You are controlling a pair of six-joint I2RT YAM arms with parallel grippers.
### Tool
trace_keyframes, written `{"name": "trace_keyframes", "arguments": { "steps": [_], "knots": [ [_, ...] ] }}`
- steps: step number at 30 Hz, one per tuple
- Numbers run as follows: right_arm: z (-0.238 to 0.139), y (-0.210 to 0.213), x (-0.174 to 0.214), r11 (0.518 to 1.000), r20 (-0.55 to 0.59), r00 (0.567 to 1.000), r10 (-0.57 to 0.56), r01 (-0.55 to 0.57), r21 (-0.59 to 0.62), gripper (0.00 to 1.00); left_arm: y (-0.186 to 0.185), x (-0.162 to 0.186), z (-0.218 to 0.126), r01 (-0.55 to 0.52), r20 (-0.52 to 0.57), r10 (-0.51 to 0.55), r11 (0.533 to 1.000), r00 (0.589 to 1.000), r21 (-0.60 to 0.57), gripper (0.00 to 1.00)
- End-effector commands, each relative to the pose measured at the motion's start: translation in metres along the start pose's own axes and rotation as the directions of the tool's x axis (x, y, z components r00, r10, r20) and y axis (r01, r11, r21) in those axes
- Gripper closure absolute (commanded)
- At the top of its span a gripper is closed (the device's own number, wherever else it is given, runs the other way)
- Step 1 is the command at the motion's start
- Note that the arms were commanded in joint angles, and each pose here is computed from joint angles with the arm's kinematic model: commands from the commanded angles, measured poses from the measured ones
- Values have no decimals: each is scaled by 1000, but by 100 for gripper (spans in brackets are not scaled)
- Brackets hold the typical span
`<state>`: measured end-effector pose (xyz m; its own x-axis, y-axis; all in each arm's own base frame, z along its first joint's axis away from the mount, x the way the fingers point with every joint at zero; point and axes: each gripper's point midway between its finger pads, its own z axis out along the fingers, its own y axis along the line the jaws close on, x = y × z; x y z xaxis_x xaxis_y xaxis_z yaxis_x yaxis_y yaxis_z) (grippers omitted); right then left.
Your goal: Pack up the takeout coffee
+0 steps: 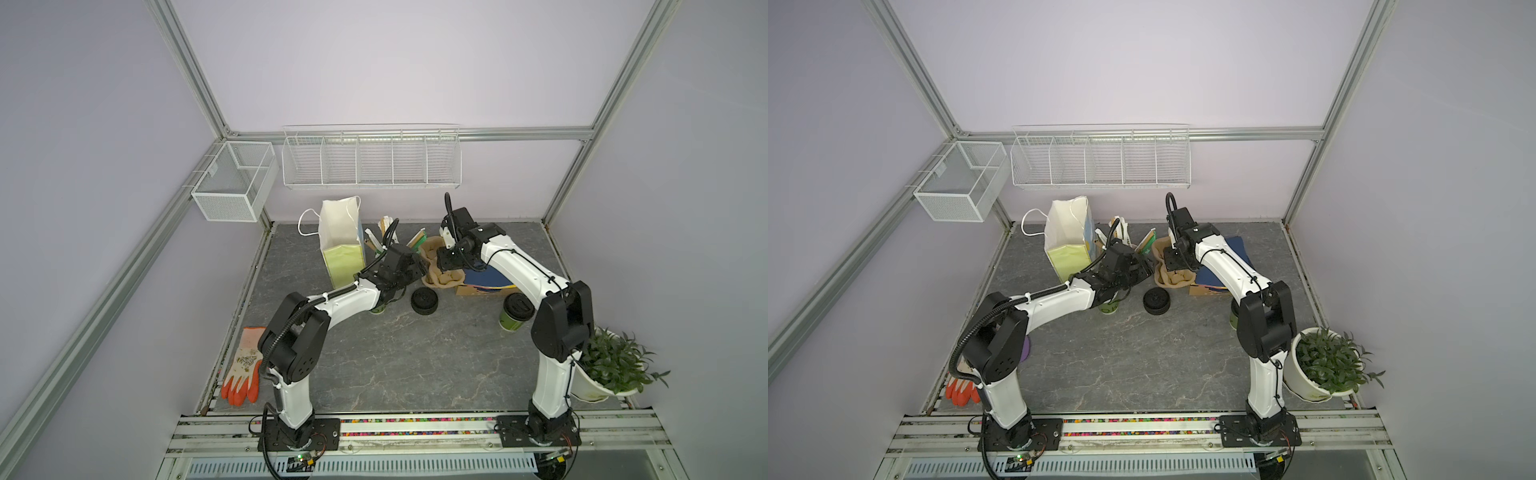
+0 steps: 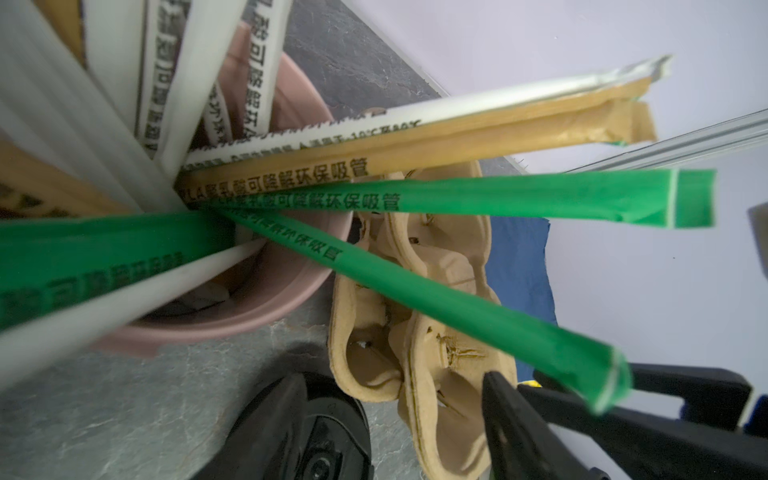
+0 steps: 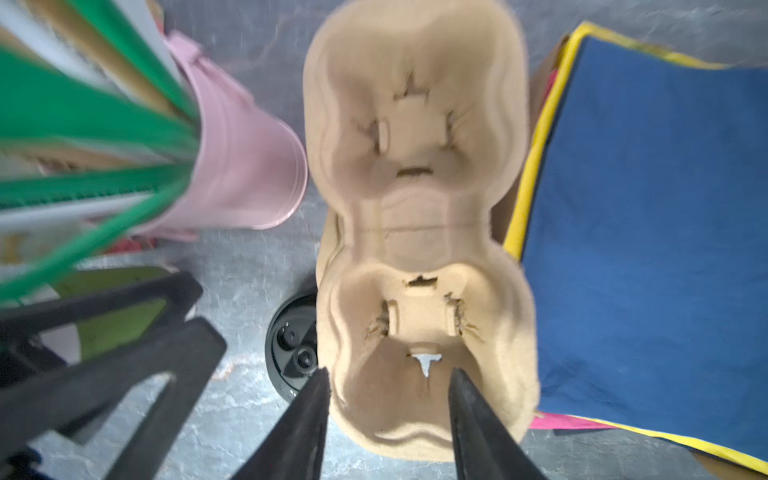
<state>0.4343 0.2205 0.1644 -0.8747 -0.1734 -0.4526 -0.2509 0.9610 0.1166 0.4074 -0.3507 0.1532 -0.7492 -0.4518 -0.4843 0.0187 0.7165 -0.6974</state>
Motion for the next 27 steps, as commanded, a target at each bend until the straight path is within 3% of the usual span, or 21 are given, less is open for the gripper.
{"name": "trace_keyframes", "arguments": {
  "steps": [1, 17, 27],
  "knots": [
    [11, -4, -4, 1000, -23, 1000, -2, 3, 30, 47, -16, -6, -3, -28, 10, 28, 999, 1000, 26, 32],
    [46, -16, -6, 992, -105, 993, -49, 60, 108, 54, -20, -1, -16, -77, 16, 77, 997, 997, 11, 32],
    [57, -13, -6, 993, -123, 990, -61, 72, 89, 58, -19, 3, -14, -87, 10, 87, 996, 996, 2, 32]
  ]
}}
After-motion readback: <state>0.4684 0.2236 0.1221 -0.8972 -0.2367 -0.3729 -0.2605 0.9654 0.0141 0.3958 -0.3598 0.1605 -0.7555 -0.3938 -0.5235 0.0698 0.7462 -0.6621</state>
